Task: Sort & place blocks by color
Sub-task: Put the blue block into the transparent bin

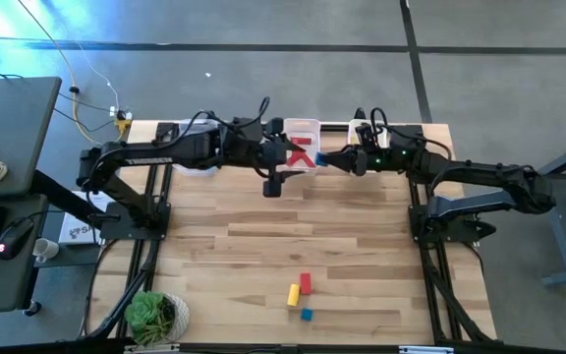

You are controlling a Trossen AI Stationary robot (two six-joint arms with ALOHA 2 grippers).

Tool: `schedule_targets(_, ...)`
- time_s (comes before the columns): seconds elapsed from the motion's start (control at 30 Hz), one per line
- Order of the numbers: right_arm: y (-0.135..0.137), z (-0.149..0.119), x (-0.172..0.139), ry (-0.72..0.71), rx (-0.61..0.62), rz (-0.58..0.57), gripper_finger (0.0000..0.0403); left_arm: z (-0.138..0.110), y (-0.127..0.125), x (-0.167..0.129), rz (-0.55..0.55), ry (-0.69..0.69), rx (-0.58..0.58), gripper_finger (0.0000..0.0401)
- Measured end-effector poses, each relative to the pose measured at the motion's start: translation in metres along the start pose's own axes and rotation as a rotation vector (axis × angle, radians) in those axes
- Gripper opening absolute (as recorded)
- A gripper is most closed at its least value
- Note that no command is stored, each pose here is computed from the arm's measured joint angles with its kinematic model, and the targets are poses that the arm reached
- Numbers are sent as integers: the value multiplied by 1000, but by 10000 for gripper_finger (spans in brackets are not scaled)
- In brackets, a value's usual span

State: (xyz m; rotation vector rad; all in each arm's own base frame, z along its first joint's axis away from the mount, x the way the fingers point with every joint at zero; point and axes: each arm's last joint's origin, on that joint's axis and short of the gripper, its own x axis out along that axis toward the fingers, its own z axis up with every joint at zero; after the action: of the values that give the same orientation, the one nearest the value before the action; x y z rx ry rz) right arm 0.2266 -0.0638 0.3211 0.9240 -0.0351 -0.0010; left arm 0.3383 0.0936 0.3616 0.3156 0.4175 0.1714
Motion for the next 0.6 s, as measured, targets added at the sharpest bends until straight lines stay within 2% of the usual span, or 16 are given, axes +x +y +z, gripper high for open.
schedule_targets(0.27,-2,-3,0,30,12,-28,110,2,-10,20,0,-56,11,239)
schedule_targets(0.6,-5,-6,0,53,34,-57,110,-4,-14,36,17,-47,46,239)
